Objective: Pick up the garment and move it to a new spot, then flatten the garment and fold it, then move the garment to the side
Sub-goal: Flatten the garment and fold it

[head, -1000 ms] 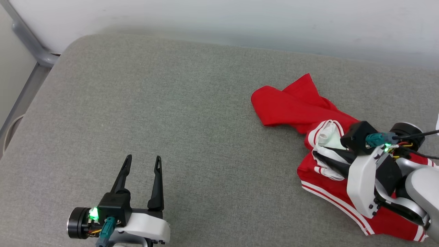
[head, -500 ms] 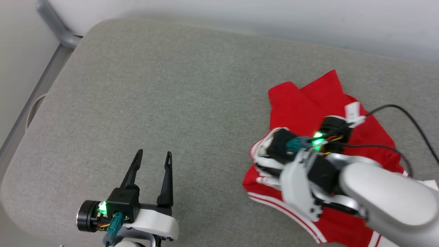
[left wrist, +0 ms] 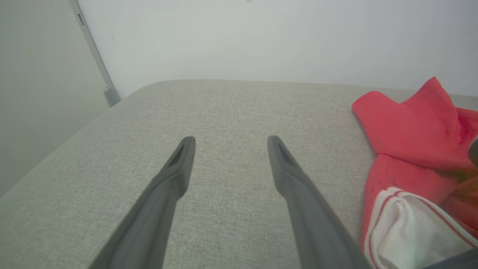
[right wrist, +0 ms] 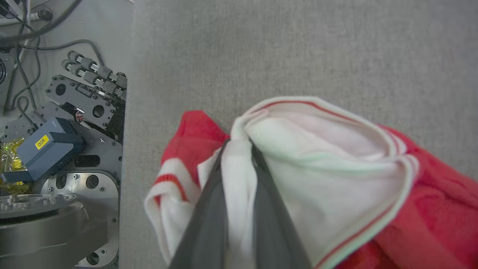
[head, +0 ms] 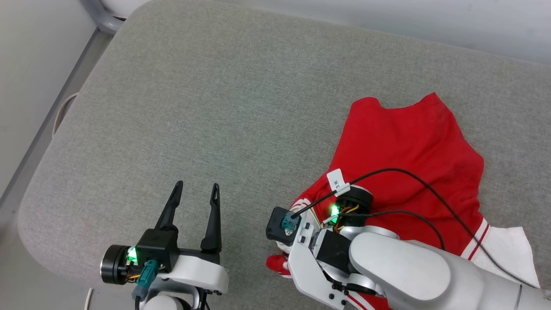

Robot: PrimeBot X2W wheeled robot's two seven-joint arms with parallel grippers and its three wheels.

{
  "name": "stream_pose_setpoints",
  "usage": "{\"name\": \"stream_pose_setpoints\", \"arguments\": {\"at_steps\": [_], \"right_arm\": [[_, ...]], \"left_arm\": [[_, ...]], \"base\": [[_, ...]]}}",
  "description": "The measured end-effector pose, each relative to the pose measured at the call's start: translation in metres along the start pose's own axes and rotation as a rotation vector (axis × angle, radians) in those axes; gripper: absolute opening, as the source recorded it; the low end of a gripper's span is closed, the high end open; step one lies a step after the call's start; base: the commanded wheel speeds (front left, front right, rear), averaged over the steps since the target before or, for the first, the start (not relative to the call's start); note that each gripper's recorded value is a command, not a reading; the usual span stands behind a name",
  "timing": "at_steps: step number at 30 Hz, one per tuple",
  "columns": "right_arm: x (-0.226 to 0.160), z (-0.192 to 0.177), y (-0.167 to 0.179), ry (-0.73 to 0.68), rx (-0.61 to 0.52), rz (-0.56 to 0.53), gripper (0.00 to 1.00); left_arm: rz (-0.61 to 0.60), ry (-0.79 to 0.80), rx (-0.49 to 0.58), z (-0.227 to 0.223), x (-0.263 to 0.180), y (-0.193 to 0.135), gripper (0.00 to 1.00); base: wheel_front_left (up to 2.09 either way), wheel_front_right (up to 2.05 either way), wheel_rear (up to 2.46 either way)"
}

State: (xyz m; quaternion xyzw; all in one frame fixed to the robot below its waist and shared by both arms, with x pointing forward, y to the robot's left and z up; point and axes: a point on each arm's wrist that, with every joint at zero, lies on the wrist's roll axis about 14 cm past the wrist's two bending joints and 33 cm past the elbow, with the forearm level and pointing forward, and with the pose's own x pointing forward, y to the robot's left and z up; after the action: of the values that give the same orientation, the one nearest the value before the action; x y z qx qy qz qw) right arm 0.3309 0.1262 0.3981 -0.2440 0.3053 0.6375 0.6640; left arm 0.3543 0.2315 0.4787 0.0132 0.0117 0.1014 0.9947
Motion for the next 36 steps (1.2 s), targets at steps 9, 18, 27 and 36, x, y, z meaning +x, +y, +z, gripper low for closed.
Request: {"name": "stream_pose_setpoints", "arguments": {"at_steps": [9,18,27,36], "right_arm": [[-0.001,-0.011,-0.017,-0.036,0.049,-0.075,1.0],[-0.052,0.034,-0.041,-0.362,0.048,-0.17,1.0],[-0.154,0.029,-0.104,-0.628,0.117,-0.5,1.0],[-0.228,-0.031,-0.125,-0.704,0.218,-0.835,1.0]], "left_arm": [[-0.025,-0.014,0.0,0.003,0.008,-0.008,1.0],[-0.043,-0.047,0.009,0.012,0.003,-0.01,1.0],[-0.07,-0.076,0.009,0.02,-0.008,-0.015,1.0],[-0.107,-0.098,0.012,0.026,-0.013,-0.024,1.0]], "base": [[0.0,0.0,0.0],[0.0,0.0,0.0],[0.0,0.0,0.0],[0.0,0.0,0.0]]}}
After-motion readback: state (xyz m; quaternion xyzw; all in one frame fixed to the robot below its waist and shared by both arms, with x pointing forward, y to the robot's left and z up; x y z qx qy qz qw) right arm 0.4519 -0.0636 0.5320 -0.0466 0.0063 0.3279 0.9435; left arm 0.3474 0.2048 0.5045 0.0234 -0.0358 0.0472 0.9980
